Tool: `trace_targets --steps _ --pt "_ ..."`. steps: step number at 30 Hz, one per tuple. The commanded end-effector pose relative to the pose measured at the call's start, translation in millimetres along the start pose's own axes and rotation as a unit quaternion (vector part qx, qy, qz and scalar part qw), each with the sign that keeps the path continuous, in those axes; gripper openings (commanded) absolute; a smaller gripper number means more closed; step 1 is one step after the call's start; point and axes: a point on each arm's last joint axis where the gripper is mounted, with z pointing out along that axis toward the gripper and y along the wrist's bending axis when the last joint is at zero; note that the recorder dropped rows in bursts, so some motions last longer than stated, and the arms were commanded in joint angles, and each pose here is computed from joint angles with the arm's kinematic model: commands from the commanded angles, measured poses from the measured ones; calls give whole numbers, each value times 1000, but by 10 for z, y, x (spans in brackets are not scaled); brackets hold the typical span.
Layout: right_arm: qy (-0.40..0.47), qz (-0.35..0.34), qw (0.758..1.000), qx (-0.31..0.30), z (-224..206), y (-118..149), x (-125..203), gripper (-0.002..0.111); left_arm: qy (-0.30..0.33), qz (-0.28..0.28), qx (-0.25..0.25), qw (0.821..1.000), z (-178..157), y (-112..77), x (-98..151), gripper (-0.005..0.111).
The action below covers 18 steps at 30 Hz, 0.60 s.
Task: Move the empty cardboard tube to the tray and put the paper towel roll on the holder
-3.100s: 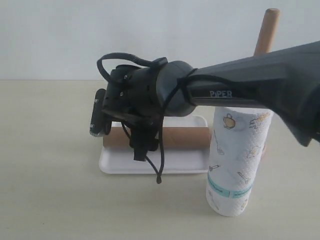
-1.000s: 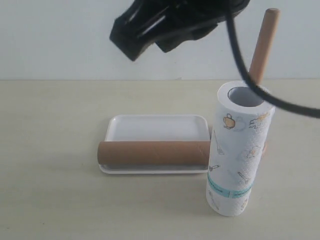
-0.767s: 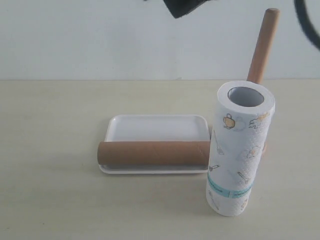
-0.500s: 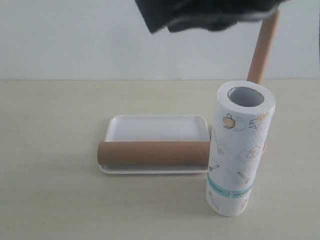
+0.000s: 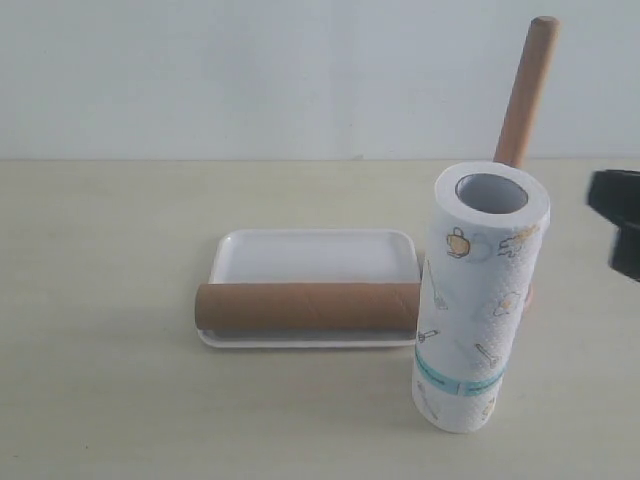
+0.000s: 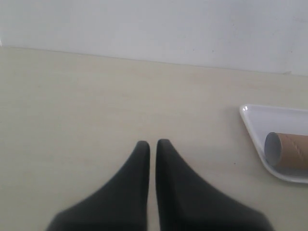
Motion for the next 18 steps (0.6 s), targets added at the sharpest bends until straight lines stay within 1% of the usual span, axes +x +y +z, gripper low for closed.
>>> trace_targets --steps 1,4,7,11,15,17,18 --pt "-74 16 996 41 -312 -171 188 0 0 -2 0 1000 2 0 9 4" --pt "-108 32 992 64 -461 -234 307 0 0 -2 0 1000 2 0 9 4" --pt "-145 60 985 74 -585 -264 401 0 0 -2 0 1000 2 0 9 4" --pt "-189 108 974 66 -701 -280 564 0 0 -2 0 1000 2 0 9 4" --pt "-199 123 970 59 -716 -313 782 0 0 -2 0 1000 2 0 9 4" --pt "-211 123 968 53 -713 -310 784 0 1 -2 0 1000 2 0 11 4" --pt "-205 125 969 61 -710 -320 796 0 -1 -2 0 1000 2 0 9 4"
